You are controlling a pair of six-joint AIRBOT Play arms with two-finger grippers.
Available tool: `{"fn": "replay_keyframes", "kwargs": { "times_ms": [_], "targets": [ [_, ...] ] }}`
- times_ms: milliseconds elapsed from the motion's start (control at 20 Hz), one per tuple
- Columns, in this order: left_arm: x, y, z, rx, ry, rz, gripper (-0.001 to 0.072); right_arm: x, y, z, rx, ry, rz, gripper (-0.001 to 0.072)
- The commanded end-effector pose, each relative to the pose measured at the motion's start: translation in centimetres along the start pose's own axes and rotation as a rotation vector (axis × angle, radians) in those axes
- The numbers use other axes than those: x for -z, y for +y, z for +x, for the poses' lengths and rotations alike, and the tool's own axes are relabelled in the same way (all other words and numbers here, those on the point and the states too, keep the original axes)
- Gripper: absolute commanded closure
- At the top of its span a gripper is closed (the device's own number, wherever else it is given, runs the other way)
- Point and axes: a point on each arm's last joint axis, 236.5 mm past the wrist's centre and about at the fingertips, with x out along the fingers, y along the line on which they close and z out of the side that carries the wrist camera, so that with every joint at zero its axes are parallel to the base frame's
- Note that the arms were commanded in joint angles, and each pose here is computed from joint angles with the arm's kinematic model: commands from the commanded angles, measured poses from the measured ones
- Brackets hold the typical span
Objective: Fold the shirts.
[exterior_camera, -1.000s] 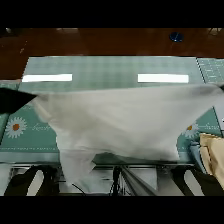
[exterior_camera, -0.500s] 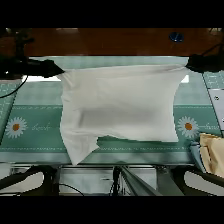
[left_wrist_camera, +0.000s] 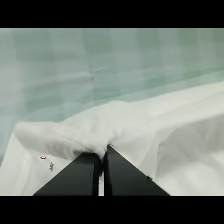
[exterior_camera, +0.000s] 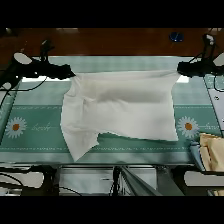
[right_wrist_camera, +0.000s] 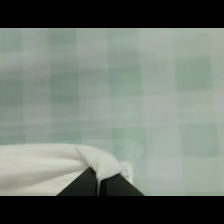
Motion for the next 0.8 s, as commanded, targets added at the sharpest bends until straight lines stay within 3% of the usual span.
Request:
{"fn": "replay_keyframes", "kwargs": {
  "times_ms": [0, 50, 100, 200, 300, 400, 750],
  "targets": [
    [0.5, -0.2, 0.5, 0.029, 0.04, -0.014, 0.0488, 1.1, 1.7, 0.6, -0.076, 0.052, 0.058, 0.0566],
    [-0.4, -0.1, -1.2, 0.037, 0.037, -0.007, 0.0339, 0.2, 2.1, -0.9, -0.089, 0.026, 0.046, 0.0346],
    [-1.0, 0.5, -3.7, 0.04, 0.054, 0.008, 0.0259, -0.6, 2.4, -2.8, -0.092, 0.009, -0.001, 0.0222],
    [0.2, 3.1, -9.3, 0.015, 0.145, 0.006, 0.0256, -0.9, 1.5, -7.5, -0.038, 0.019, -0.093, 0.022],
    [3.0, 5.4, -14.2, 0.027, 0.19, -0.093, 0.0256, 1.4, -2.8, -11.6, 0.135, 0.098, -0.144, 0.0222],
    [6.9, 6.8, -16.7, 0.043, 0.2, -0.22, 0.0257, 4.6, -6.8, -13.6, 0.246, 0.156, -0.076, 0.0222],
    [21.0, 6.2, -12.5, 0.153, 0.374, -0.475, 0.0256, 19.3, -7.5, -11.2, -0.017, 0.333, 0.273, 0.0222]
  ]
}}
